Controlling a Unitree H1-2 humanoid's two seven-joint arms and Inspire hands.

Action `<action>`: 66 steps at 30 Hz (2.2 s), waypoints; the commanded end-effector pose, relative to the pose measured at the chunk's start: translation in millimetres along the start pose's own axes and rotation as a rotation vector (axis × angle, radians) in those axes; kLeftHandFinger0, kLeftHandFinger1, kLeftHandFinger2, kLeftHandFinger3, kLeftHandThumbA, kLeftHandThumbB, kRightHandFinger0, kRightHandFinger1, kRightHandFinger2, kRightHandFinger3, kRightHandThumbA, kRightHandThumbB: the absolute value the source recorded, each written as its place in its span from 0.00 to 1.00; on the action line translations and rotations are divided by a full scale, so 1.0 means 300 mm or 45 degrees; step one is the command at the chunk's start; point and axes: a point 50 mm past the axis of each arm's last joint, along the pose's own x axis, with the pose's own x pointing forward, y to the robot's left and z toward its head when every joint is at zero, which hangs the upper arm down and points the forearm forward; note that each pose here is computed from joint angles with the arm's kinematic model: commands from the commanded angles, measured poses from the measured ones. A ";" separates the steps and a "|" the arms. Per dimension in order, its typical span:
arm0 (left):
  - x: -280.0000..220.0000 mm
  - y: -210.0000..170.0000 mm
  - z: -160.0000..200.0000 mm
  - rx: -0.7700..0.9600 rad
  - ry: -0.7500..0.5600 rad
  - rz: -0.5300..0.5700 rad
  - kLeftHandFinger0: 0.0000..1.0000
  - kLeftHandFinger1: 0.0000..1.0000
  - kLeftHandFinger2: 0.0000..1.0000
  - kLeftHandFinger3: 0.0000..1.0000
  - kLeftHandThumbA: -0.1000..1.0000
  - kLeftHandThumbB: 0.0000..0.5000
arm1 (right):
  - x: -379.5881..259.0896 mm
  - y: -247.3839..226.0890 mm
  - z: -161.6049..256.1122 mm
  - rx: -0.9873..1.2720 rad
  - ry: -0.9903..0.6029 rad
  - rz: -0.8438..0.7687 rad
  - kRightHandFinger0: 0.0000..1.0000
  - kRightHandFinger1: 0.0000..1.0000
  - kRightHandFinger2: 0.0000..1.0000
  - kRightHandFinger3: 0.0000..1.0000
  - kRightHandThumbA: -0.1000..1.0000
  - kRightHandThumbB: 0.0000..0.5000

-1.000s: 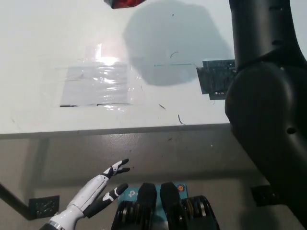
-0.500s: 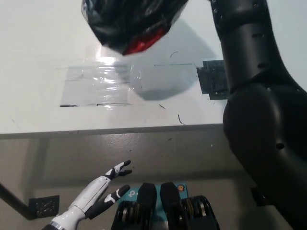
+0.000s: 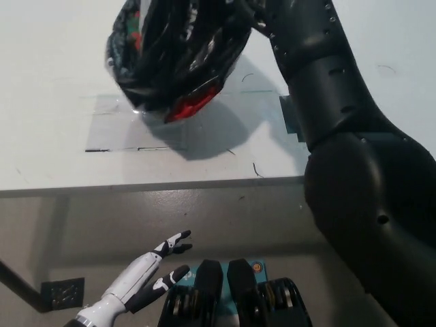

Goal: The robot uses its right hand to pick up a bag of coffee beans and puts it in the black plastic bag, then the robot grabs the top of the bag and lifts it.

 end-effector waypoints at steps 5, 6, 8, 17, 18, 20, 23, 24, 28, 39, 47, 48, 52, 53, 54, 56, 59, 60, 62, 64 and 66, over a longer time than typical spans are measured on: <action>0.023 -0.015 0.019 0.025 -0.041 -0.046 0.98 0.89 0.90 1.00 1.00 0.71 | -0.020 0.292 0.017 -0.072 -0.092 0.224 0.00 0.05 0.58 0.84 0.03 0.01; 0.023 -0.017 0.020 0.027 -0.039 -0.047 0.98 0.89 0.90 1.00 1.00 0.73 | -0.018 0.295 0.008 -0.077 -0.087 0.222 0.00 0.03 0.56 0.82 0.03 0.02; 0.024 -0.022 0.024 0.025 -0.038 -0.053 0.97 0.88 0.88 1.00 1.00 0.72 | -0.010 0.302 -0.016 -0.082 -0.082 0.216 0.00 0.02 0.57 0.87 0.02 0.04; 0.040 -0.033 0.031 0.039 -0.062 -0.079 0.94 0.86 0.88 1.00 1.00 0.67 | 0.012 0.275 -0.070 -0.082 -0.073 0.217 0.00 0.00 0.52 0.79 0.09 0.00; 0.042 -0.036 0.032 0.037 -0.064 -0.082 0.94 0.86 0.88 1.00 1.00 0.66 | 0.014 0.273 -0.076 -0.091 -0.074 0.213 0.00 0.01 0.53 0.80 0.10 0.00; 0.048 -0.044 0.033 0.036 -0.067 -0.089 0.94 0.87 0.89 1.00 1.00 0.64 | 0.018 0.270 -0.093 -0.112 -0.069 0.206 0.00 0.01 0.55 0.82 0.12 0.00; 0.061 -0.052 0.036 0.045 -0.080 -0.087 0.92 0.86 0.88 1.00 1.00 0.61 | 0.023 0.292 -0.144 -0.130 -0.036 0.230 0.00 0.00 0.52 0.78 0.10 0.02; 0.063 -0.053 0.037 0.045 -0.081 -0.087 0.92 0.86 0.88 1.00 1.00 0.61 | 0.023 0.296 -0.150 -0.142 -0.030 0.226 0.00 0.00 0.52 0.78 0.10 0.02; 0.066 -0.056 0.042 0.050 -0.089 -0.090 0.92 0.86 0.89 1.00 1.00 0.58 | 0.027 0.300 -0.173 -0.150 -0.007 0.223 0.00 0.00 0.49 0.72 0.14 0.00; 0.085 -0.038 0.063 0.079 -0.103 -0.114 0.90 0.88 0.92 1.00 1.00 0.53 | 0.057 0.032 -0.181 -0.515 0.036 0.024 0.65 0.91 1.00 1.00 0.52 0.30; 0.097 -0.033 0.070 0.067 -0.080 -0.120 0.91 0.87 0.91 1.00 1.00 0.65 | 0.041 -0.242 -0.182 -0.947 0.225 -0.054 1.00 1.00 1.00 1.00 0.85 0.76; 0.103 -0.030 0.072 0.071 -0.080 -0.122 0.91 0.86 0.90 1.00 1.00 0.64 | 0.037 -0.268 -0.176 -1.007 0.241 -0.063 1.00 1.00 1.00 1.00 0.91 0.73; 0.108 -0.027 0.076 0.082 -0.065 -0.133 0.91 0.86 0.90 1.00 1.00 0.68 | 0.027 -0.323 -0.166 -1.047 0.250 -0.083 1.00 1.00 1.00 1.00 0.92 0.75; 0.113 -0.024 0.078 0.079 -0.066 -0.131 0.91 0.86 0.90 1.00 1.00 0.67 | 0.026 -0.325 -0.159 -1.041 0.244 -0.088 1.00 1.00 1.00 1.00 0.91 0.77; 0.114 -0.023 0.081 0.074 -0.070 -0.131 0.90 0.85 0.89 1.00 1.00 0.65 | 0.024 -0.327 -0.149 -1.052 0.242 -0.085 1.00 1.00 1.00 1.00 0.92 0.79; 0.113 -0.023 0.085 0.070 -0.071 -0.131 0.90 0.85 0.89 1.00 1.00 0.65 | 0.023 -0.328 -0.143 -1.070 0.242 -0.082 1.00 1.00 1.00 1.00 0.92 0.79; 0.118 -0.020 0.081 0.076 -0.074 -0.128 0.89 0.84 0.88 1.00 1.00 0.67 | 0.020 -0.318 -0.123 -1.086 0.234 -0.065 1.00 1.00 1.00 1.00 0.92 0.80; 0.119 -0.019 0.081 0.076 -0.075 -0.129 0.89 0.84 0.88 1.00 1.00 0.67 | 0.019 -0.317 -0.117 -1.086 0.231 -0.061 1.00 1.00 1.00 1.00 0.92 0.83; 0.119 -0.019 0.078 0.081 -0.076 -0.131 0.89 0.85 0.89 1.00 1.00 0.68 | 0.018 -0.304 -0.095 -1.088 0.201 -0.056 1.00 1.00 1.00 1.00 0.88 0.91; 0.118 -0.020 0.076 0.082 -0.074 -0.134 0.89 0.86 0.89 1.00 1.00 0.71 | 0.017 -0.281 -0.073 -1.108 0.177 -0.059 1.00 1.00 1.00 1.00 0.86 0.98; 0.118 -0.018 0.075 0.088 -0.070 -0.137 0.89 0.86 0.90 1.00 1.00 0.72 | 0.013 -0.215 -0.020 -1.206 0.148 -0.040 1.00 1.00 1.00 1.00 0.89 1.00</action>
